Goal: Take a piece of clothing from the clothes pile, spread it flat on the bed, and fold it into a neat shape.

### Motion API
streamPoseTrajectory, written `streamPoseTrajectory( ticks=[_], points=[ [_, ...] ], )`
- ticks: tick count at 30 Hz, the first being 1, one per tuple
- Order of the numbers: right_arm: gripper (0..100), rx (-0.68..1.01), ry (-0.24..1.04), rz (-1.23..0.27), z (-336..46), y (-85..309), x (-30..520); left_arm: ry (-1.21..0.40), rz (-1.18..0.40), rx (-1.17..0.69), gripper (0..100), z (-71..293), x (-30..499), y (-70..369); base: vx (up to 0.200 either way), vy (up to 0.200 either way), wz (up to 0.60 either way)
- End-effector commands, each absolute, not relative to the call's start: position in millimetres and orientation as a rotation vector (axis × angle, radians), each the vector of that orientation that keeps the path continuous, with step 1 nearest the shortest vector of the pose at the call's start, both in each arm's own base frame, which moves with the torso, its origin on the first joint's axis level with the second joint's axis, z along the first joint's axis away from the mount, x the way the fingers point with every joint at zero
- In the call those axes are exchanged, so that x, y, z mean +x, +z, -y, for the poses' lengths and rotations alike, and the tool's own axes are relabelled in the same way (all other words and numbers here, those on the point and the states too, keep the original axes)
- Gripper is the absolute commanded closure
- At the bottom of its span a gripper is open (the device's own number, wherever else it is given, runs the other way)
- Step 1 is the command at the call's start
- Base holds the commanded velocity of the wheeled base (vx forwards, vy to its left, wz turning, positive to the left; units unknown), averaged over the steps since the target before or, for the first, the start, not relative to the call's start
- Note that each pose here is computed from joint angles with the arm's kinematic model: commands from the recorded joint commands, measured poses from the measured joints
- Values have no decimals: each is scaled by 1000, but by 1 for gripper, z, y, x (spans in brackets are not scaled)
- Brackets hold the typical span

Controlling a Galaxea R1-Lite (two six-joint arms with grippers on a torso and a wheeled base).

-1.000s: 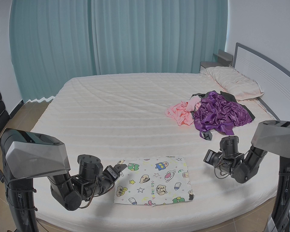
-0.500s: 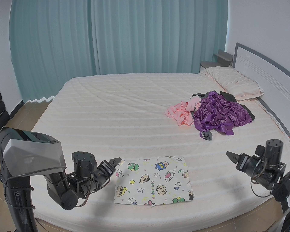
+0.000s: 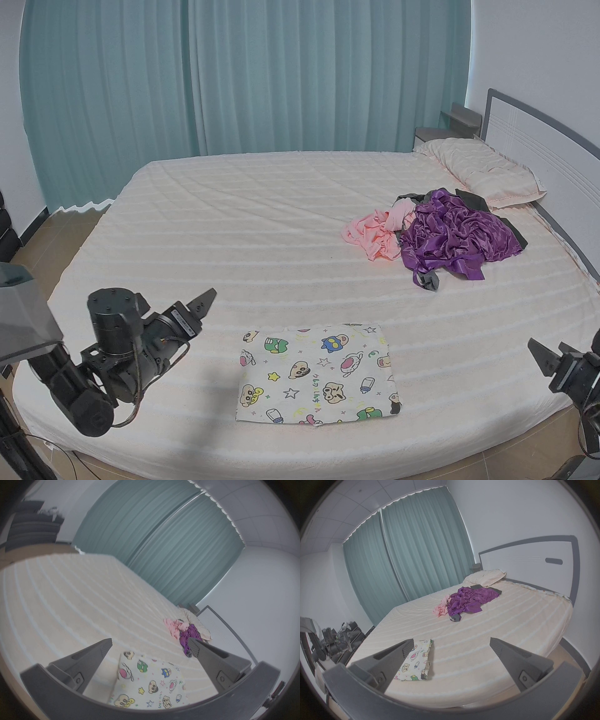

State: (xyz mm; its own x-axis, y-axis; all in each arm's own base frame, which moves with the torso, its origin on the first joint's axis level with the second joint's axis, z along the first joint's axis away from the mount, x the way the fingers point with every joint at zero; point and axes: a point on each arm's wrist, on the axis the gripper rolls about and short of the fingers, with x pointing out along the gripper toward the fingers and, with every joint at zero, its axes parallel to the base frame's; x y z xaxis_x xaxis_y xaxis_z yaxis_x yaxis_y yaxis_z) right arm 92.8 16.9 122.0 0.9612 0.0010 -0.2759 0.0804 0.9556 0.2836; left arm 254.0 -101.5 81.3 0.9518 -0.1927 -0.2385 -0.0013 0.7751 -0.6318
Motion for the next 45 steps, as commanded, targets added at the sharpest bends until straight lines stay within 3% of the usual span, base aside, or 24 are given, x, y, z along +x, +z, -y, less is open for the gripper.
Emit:
streamPoseTrajectory(
  ticks=[1, 5, 13, 25, 45],
  points=[
    [0, 244, -100, -66, 4, 106, 11, 1, 39, -452, 0, 57, 171, 152, 0, 0, 0],
    [0, 220, -146, -10, 5, 100, -2, 24, 142, -415, 0, 46, 143, 167, 0, 0, 0],
    [0, -7, -117, 36, 3, 84, -25, 100, 279, -270, 0, 16, 71, 177, 0, 0, 0],
    [0, -64, -134, 22, 3, 82, -25, 216, 178, -136, 0, -13, -8, 139, 0, 0, 0],
    [0, -68, -100, 15, 3, 83, -24, 401, 78, -35, 0, -13, -21, 106, 0, 0, 0]
  ],
)
